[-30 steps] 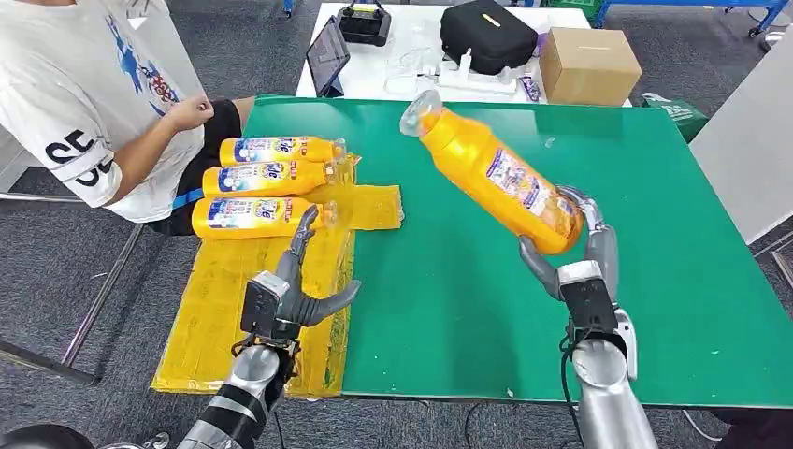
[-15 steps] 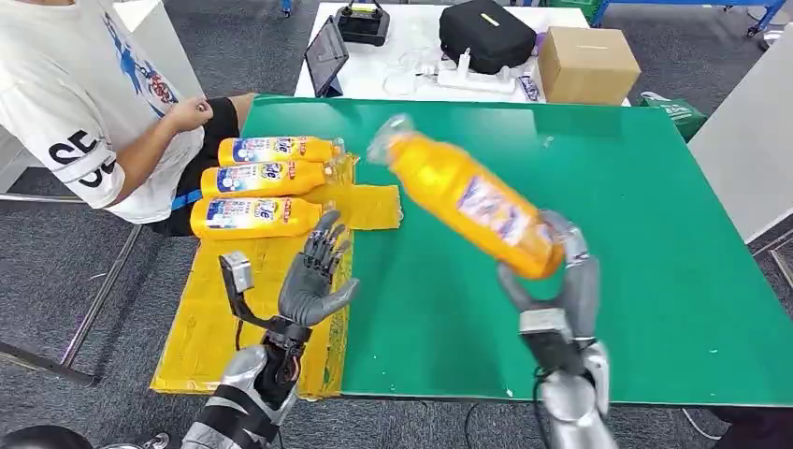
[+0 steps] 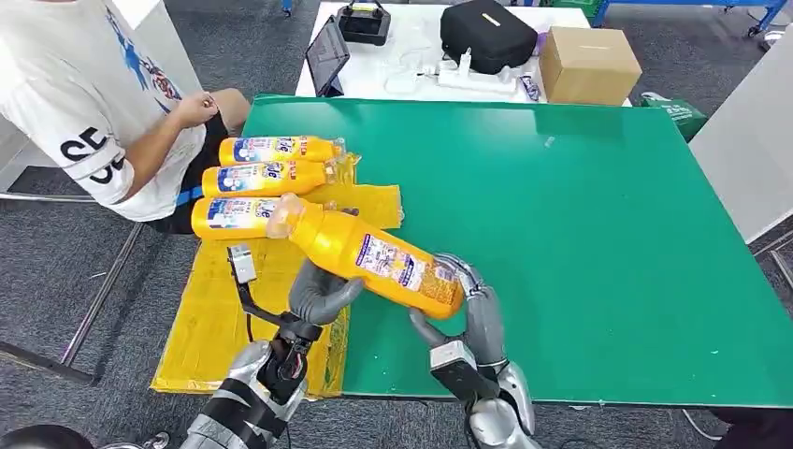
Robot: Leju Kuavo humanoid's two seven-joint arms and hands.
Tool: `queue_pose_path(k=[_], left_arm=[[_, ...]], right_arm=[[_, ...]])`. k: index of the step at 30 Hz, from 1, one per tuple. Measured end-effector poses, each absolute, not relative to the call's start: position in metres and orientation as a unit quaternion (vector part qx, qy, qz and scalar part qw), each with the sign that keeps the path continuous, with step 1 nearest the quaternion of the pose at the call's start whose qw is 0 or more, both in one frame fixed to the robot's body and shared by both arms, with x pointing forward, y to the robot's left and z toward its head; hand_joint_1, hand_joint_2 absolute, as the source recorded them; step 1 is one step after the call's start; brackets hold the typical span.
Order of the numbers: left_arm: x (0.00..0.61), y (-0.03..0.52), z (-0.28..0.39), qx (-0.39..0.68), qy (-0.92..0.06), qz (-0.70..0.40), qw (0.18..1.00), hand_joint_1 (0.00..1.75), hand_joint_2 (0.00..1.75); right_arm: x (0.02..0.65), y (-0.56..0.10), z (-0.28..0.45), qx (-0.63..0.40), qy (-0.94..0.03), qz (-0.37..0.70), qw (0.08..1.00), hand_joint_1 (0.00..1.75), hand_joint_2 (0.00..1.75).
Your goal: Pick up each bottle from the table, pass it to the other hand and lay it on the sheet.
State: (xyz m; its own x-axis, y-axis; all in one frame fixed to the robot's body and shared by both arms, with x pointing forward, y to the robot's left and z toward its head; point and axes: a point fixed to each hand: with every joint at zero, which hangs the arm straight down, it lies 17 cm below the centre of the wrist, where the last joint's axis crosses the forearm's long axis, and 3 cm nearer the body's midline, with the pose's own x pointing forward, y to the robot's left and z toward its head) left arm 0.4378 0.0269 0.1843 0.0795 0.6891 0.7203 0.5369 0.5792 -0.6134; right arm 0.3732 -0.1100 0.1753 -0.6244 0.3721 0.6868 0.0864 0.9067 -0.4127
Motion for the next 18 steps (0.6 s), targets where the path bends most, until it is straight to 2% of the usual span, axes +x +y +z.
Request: queue_pose_path(k=[18], left_arm=[[0.440,0.029,0.180,-0.435,-0.684,0.066,0.582,0.00,1.75]], right_arm=[[0.372,-0.096,0.160,-0.104,-0.876,0.185,0.433,1.75,1.75]])
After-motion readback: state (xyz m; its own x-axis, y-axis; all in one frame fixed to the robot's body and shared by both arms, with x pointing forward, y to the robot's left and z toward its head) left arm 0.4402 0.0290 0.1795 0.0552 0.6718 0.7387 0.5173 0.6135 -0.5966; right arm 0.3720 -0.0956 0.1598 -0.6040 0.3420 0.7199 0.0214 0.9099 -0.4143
